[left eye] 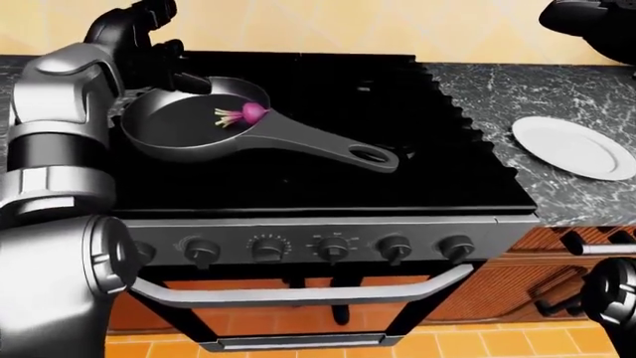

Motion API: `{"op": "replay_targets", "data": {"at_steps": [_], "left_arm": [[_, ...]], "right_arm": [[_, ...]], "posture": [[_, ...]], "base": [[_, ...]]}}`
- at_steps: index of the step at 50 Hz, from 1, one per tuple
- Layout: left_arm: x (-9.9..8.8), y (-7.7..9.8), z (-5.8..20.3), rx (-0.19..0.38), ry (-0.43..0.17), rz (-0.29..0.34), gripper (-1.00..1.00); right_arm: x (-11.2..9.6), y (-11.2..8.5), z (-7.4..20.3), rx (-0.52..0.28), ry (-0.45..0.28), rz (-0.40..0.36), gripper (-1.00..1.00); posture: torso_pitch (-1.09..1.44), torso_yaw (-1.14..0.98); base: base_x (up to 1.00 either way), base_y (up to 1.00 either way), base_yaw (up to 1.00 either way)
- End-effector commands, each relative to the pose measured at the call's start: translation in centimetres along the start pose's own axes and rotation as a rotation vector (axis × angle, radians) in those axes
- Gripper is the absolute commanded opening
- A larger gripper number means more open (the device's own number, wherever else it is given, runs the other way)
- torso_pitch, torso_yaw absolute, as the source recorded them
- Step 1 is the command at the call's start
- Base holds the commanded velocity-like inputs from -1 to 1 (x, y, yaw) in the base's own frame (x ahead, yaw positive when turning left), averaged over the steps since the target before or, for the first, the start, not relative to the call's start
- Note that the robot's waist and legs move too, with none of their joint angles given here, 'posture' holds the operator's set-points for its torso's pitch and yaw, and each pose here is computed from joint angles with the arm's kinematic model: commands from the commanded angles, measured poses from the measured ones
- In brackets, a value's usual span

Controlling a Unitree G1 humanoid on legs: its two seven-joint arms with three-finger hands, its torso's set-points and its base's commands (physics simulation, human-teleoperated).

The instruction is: Pick the beet from the pan and place it on the plate.

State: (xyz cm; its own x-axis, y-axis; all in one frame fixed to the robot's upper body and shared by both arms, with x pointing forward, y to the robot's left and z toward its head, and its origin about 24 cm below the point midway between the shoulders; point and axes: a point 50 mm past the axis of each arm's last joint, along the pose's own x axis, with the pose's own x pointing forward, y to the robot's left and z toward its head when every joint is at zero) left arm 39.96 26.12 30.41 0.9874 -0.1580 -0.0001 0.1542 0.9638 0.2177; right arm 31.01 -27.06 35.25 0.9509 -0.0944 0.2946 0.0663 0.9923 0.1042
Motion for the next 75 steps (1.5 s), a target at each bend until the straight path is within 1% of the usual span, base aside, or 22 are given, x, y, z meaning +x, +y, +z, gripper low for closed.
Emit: {"op": "replay_targets", "data": {"at_steps": [1, 2, 4, 7, 8, 11, 16, 18, 19, 20, 23, 25, 36, 38, 39, 42, 47, 49, 56, 64, 67, 75], "left_arm": [[-0.4, 0.1, 3.0, 0.055, -0.112, -0.007, 1.0], [-0.3, -0.1, 2.9, 0.059, -0.112, -0.022, 1.0], [-0.2, -0.3, 2.9, 0.059, -0.11, -0.034, 1.0], [0.0, -0.6, 3.0, 0.074, -0.113, -0.049, 1.0], [0.0, -0.7, 3.1, 0.099, -0.11, -0.051, 1.0], [0.2, -0.9, 3.2, 0.102, -0.106, -0.071, 1.0], [0.5, -1.5, 3.4, 0.132, -0.102, -0.098, 1.0], [0.6, -1.6, 3.5, 0.133, -0.103, -0.102, 1.0], [0.7, -1.7, 3.6, 0.136, -0.102, -0.103, 0.88], [0.8, -1.8, 3.5, 0.138, -0.101, -0.104, 0.86], [0.9, -2.0, 3.4, 0.148, -0.094, -0.115, 0.97], [1.0, -2.2, 3.4, 0.152, -0.091, -0.12, 0.99], [1.5, -2.9, 2.8, 0.191, -0.07, -0.142, 0.95], [1.5, -3.0, 2.6, 0.213, -0.065, -0.16, 0.95], [1.5, -3.0, 2.5, 0.213, -0.063, -0.162, 0.91], [1.6, -3.0, 2.5, 0.217, -0.058, -0.163, 0.93], [1.6, -3.1, 2.5, 0.232, -0.054, -0.164, 0.89], [1.7, -3.2, 2.4, 0.237, -0.046, -0.157, 0.84], [1.9, -3.3, 2.2, 0.25, -0.029, -0.152, 0.85], [2.0, -3.7, 2.5, 0.281, -0.027, -0.158, 0.85], [2.1, -3.9, 2.5, 0.282, -0.02, -0.162, 0.9], [2.2, -4.2, 2.5, 0.31, -0.01, -0.168, 0.84]], "right_arm": [[-0.4, 0.1, 2.1, -0.001, -0.092, 0.007, 1.0], [-0.4, 0.1, 2.0, -0.001, -0.092, 0.007, 1.0], [-0.5, 0.0, 2.2, 0.0, -0.094, 0.005, 1.0], [-0.4, 0.1, 2.1, 0.0, -0.093, 0.006, 1.0], [-0.4, 0.1, 2.0, 0.0, -0.092, 0.006, 1.0], [-0.4, 0.0, 2.0, 0.001, -0.092, 0.005, 1.0], [-0.4, 0.0, 1.9, 0.001, -0.091, 0.005, 1.0], [-0.4, 0.0, 1.9, 0.002, -0.09, 0.005, 1.0], [-0.4, 0.0, 1.9, 0.001, -0.09, 0.005, 1.0], [-0.4, 0.1, 1.9, 0.001, -0.091, 0.006, 1.0], [-0.4, 0.0, 1.9, 0.002, -0.091, 0.005, 1.0], [-0.4, 0.0, 2.0, 0.002, -0.093, 0.004, 1.0], [-0.4, 0.0, 2.0, 0.001, -0.093, 0.004, 1.0], [-0.3, 0.0, 1.9, 0.002, -0.093, 0.004, 1.0], [-0.3, 0.0, 1.8, 0.002, -0.093, 0.006, 1.0], [-0.3, 0.0, 1.9, 0.002, -0.095, 0.005, 1.0], [-0.4, 0.0, 2.0, 0.002, -0.095, 0.006, 1.0], [-0.4, 0.1, 2.0, 0.003, -0.095, 0.008, 1.0], [-0.4, 0.1, 2.0, 0.004, -0.096, 0.009, 1.0], [-0.3, 0.0, 1.9, 0.006, -0.095, 0.009, 1.0], [-0.3, 0.1, 1.8, 0.005, -0.094, 0.009, 1.0], [-0.3, -0.1, 2.0, 0.006, -0.098, 0.007, 1.0]], "posture": [[0.0, 0.0], [0.0, 0.0], [0.0, 0.0], [0.0, 0.0], [0.0, 0.0], [0.0, 0.0], [0.0, 0.0], [0.0, 0.0], [0.0, 0.0], [0.0, 0.0], [0.0, 0.0], [0.0, 0.0], [0.0, 0.0], [0.0, 0.0], [0.0, 0.0], [0.0, 0.0], [0.0, 0.0], [0.0, 0.0], [0.0, 0.0], [0.0, 0.0], [0.0, 0.0], [0.0, 0.0]], "base": [[0.0, 0.0, 0.0], [0.0, 0.0, 0.0], [0.0, 0.0, 0.0], [0.0, 0.0, 0.0], [0.0, 0.0, 0.0], [0.0, 0.0, 0.0], [0.0, 0.0, 0.0], [0.0, 0.0, 0.0], [0.0, 0.0, 0.0], [0.0, 0.0, 0.0], [0.0, 0.0, 0.0], [0.0, 0.0, 0.0], [0.0, 0.0, 0.0], [0.0, 0.0, 0.0], [0.0, 0.0, 0.0], [0.0, 0.0, 0.0], [0.0, 0.0, 0.0], [0.0, 0.0, 0.0], [0.0, 0.0, 0.0], [0.0, 0.0, 0.0], [0.0, 0.0, 0.0], [0.0, 0.0, 0.0]]}}
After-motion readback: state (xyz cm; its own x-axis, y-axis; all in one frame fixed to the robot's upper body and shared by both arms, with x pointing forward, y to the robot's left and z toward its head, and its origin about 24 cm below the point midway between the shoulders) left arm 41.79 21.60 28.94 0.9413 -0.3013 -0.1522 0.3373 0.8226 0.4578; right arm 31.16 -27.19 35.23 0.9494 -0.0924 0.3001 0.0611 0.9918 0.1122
